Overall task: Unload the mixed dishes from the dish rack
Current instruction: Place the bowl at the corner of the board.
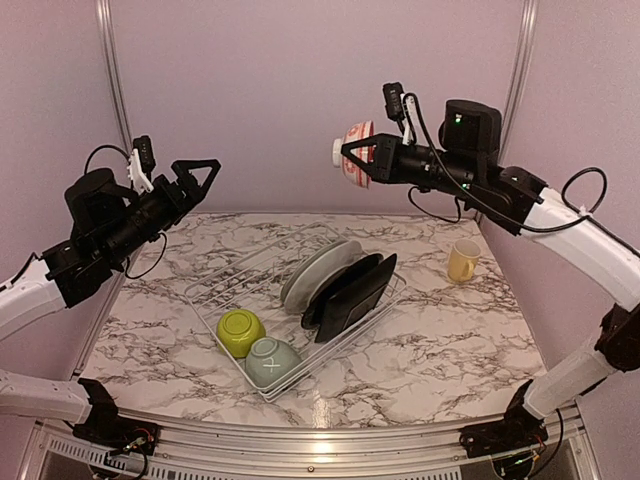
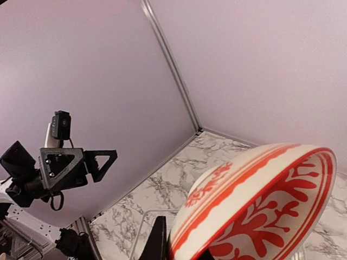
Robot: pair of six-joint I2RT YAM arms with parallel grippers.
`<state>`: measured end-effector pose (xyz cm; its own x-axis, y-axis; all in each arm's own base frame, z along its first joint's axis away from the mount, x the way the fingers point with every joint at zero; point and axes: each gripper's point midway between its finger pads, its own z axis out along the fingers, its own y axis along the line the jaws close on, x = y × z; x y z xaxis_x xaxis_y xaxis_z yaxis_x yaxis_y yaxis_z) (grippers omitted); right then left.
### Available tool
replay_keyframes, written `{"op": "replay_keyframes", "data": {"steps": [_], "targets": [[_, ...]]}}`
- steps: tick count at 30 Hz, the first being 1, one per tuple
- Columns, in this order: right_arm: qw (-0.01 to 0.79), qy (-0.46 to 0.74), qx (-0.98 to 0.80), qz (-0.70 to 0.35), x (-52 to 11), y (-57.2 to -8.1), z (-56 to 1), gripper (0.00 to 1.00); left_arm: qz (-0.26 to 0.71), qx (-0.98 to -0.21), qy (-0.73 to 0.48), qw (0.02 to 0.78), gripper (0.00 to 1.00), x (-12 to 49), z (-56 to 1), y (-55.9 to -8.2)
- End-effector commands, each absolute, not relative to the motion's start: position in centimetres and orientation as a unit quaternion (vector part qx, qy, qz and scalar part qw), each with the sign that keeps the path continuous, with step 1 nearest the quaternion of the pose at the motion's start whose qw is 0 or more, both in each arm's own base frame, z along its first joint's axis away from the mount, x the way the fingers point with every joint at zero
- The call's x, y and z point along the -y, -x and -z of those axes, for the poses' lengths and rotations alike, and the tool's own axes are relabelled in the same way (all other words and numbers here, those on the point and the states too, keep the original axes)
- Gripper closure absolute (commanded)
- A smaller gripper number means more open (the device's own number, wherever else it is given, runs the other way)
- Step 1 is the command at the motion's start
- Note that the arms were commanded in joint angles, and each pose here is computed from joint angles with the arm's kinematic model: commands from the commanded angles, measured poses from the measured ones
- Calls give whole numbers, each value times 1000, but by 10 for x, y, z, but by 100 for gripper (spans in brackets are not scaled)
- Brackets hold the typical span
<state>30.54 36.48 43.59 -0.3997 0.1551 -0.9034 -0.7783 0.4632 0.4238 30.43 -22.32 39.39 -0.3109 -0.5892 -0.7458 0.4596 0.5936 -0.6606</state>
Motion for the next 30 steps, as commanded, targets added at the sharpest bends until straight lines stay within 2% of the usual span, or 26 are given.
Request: {"op": "replay_keyframes", "data": {"steps": [1,8,13,23,30], "targets": [[590,160,-758,-227,-271,-340,-414,100,359,-719,52,592,2,199,-363,-306],[576,48,-815,38,-145,-351,-372,100,331,-730,42,596,2,195,-360,-307],[518,-12,-846,125,-82,-341,-339,100,312,-735,32,601,4,194,-369,-308],[378,-113,-913,104,-1,-325,-227,100,275,-755,25,595,5,189,-367,-312],[334,-186,-924,3,20,-330,-159,100,251,-774,41,580,5,180,-354,-311]]}}
